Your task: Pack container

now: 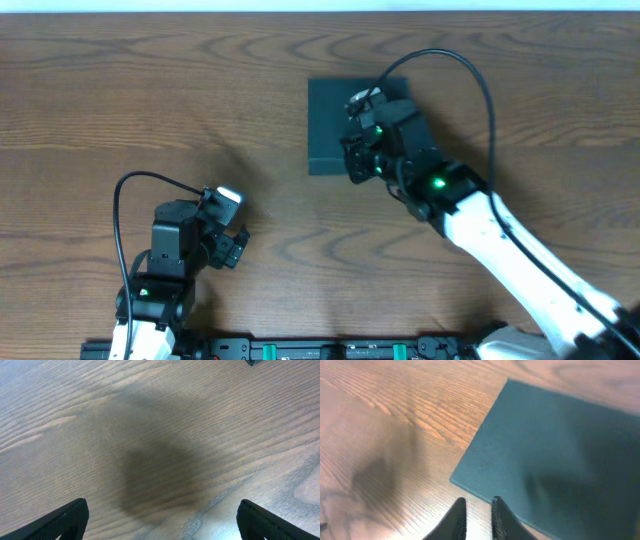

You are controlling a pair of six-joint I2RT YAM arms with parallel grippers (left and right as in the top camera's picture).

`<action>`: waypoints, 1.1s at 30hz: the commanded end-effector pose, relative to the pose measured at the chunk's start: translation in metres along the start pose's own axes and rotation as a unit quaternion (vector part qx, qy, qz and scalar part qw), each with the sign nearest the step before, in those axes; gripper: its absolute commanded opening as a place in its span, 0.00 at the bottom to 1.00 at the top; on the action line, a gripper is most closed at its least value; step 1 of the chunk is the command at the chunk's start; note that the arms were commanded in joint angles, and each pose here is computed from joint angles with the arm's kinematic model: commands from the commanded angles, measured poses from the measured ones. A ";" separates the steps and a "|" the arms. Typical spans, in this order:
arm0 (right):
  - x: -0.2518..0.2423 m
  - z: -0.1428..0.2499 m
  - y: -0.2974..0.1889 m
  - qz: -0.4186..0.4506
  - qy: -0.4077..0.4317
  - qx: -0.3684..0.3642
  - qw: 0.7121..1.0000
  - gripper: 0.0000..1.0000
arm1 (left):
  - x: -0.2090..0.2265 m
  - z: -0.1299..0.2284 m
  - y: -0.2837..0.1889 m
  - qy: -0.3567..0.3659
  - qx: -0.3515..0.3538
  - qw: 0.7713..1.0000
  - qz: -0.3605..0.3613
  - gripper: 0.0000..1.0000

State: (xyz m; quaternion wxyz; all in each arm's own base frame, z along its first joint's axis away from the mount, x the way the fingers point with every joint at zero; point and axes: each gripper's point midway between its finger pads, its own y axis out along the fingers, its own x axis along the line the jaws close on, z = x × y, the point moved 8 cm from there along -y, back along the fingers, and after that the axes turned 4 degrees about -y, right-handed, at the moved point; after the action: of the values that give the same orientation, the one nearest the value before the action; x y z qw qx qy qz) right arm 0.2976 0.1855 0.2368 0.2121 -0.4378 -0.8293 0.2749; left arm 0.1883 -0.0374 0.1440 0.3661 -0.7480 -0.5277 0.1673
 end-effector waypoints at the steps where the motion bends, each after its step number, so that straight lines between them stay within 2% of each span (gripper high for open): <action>1: -0.016 -0.009 -0.024 0.009 -0.085 -0.021 0.996 0.38 | 0.001 -0.002 -0.001 0.006 -0.003 1.000 0.001 0.96; 4: -0.030 -0.007 -0.043 0.001 -0.099 -0.033 0.995 0.70 | 0.001 -0.002 -0.001 0.006 -0.003 1.000 0.001 0.95; 6: -0.038 -0.005 -0.057 -0.003 -0.091 -0.044 0.995 0.99 | 0.001 -0.002 -0.001 0.006 -0.003 1.000 0.001 0.95; 12: -0.064 0.024 -0.093 0.039 -0.051 -0.062 0.996 0.99 | 0.001 -0.002 -0.001 0.006 -0.003 1.000 0.001 0.95; 21: -0.108 0.115 -0.122 0.162 0.023 -0.134 0.977 0.99 | 0.001 -0.002 -0.001 0.006 -0.003 1.000 0.001 0.95; 28: -0.108 0.155 -0.102 0.177 0.013 -0.197 0.964 0.99 | 0.001 -0.002 -0.001 0.006 -0.003 1.000 0.001 0.95; 33: -0.108 0.166 -0.094 0.179 0.017 -0.224 0.958 0.99 | 0.001 -0.002 -0.001 0.006 -0.003 1.000 0.001 0.95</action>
State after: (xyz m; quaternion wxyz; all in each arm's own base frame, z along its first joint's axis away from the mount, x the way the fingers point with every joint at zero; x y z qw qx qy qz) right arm 0.2005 0.0055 0.1626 0.0661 -0.6188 -0.7728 0.1244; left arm 0.1882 -0.0377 0.1440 0.3655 -0.7490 -0.5266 0.1676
